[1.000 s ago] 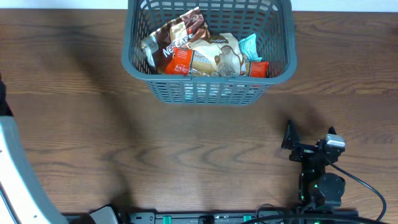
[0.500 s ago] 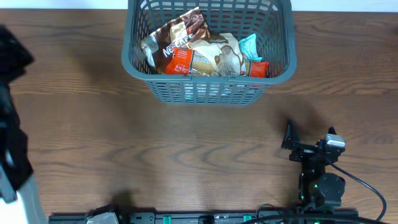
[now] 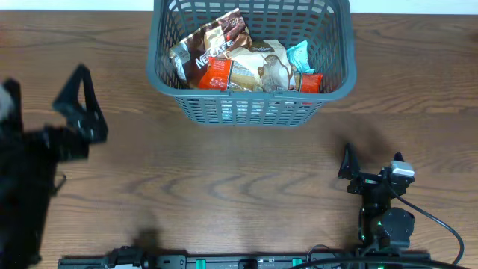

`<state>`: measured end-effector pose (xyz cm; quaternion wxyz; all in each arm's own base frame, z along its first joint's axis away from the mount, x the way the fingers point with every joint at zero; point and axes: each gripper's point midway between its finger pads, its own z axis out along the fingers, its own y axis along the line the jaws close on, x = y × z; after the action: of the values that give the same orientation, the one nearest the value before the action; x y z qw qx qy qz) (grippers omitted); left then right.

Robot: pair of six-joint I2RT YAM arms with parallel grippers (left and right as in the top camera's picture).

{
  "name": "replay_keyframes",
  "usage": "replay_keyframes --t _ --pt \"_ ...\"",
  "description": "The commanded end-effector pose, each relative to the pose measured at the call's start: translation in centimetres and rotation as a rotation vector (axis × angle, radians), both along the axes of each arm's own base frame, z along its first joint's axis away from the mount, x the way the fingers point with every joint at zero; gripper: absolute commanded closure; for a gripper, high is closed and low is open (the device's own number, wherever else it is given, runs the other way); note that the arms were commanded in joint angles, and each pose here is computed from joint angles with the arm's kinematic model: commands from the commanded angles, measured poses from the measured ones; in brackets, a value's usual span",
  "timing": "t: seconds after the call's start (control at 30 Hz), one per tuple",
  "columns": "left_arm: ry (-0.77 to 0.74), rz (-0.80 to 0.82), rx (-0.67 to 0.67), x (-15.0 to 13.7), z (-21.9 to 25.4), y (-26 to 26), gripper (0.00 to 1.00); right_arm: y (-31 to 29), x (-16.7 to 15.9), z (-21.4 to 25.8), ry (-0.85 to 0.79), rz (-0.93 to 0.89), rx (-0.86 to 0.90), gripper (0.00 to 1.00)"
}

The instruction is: Pack container

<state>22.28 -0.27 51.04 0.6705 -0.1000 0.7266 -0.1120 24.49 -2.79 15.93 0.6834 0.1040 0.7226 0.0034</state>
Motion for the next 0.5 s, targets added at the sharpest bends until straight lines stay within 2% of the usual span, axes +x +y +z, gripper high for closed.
replay_keyframes --t 0.0,0.47 --pt "0.027 -0.023 -0.071 -0.7 -2.8 -0.6 0.01 -0.4 -0.1 0.0 -0.003 -0.019 0.014 0.01" --pt "0.058 -0.017 -0.083 -2.9 -15.8 -0.6 0.01 -0.4 -0.1 0.0 -0.003 -0.019 0.014 0.01"
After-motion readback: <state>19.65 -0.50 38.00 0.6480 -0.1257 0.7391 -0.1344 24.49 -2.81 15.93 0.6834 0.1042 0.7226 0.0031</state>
